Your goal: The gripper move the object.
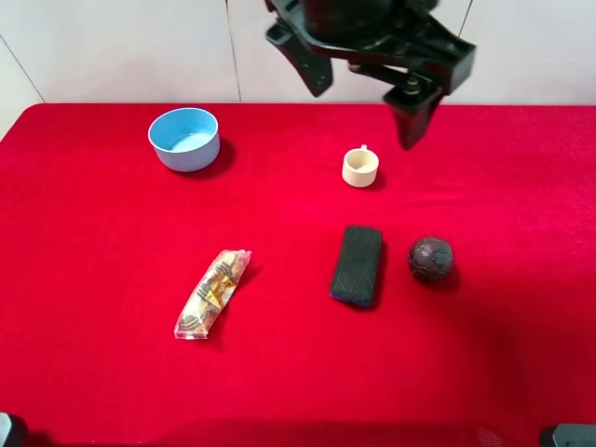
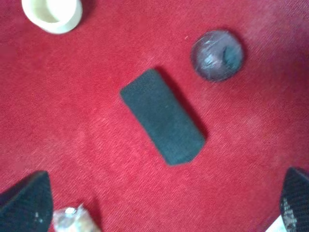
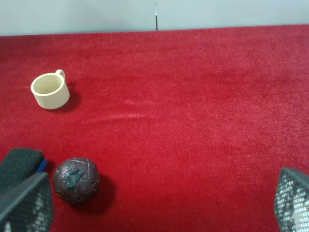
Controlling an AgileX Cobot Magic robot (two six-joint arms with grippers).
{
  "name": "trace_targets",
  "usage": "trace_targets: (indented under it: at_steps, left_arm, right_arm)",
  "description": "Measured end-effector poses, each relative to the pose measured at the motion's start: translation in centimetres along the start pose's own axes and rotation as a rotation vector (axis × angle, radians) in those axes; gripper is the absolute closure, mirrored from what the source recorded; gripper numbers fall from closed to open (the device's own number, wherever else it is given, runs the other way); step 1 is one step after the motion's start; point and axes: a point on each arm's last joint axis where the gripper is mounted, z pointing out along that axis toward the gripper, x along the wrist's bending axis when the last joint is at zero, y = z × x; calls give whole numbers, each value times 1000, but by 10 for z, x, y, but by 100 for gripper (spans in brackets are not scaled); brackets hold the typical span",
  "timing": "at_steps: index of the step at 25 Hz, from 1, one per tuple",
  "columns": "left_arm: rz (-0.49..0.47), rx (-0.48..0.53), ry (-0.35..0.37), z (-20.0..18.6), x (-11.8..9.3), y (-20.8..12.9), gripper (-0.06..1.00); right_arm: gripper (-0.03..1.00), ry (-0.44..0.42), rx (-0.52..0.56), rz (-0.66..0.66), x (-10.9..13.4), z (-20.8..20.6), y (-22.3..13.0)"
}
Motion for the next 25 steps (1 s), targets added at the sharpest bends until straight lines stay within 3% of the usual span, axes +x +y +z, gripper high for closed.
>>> trace_targets:
  at_steps: [10,18,25]
  left_arm:
    - [27,-65,105,-58,19,-49,2]
    - [35,-149,125,-105,30,-95,2]
    - [36,-171,144,-122,40,-150,2]
  right_arm:
    - [27,0,0,0,0,0,0]
    - [27,0,0,0,0,0,0]
    - [27,0,0,0,0,0,0]
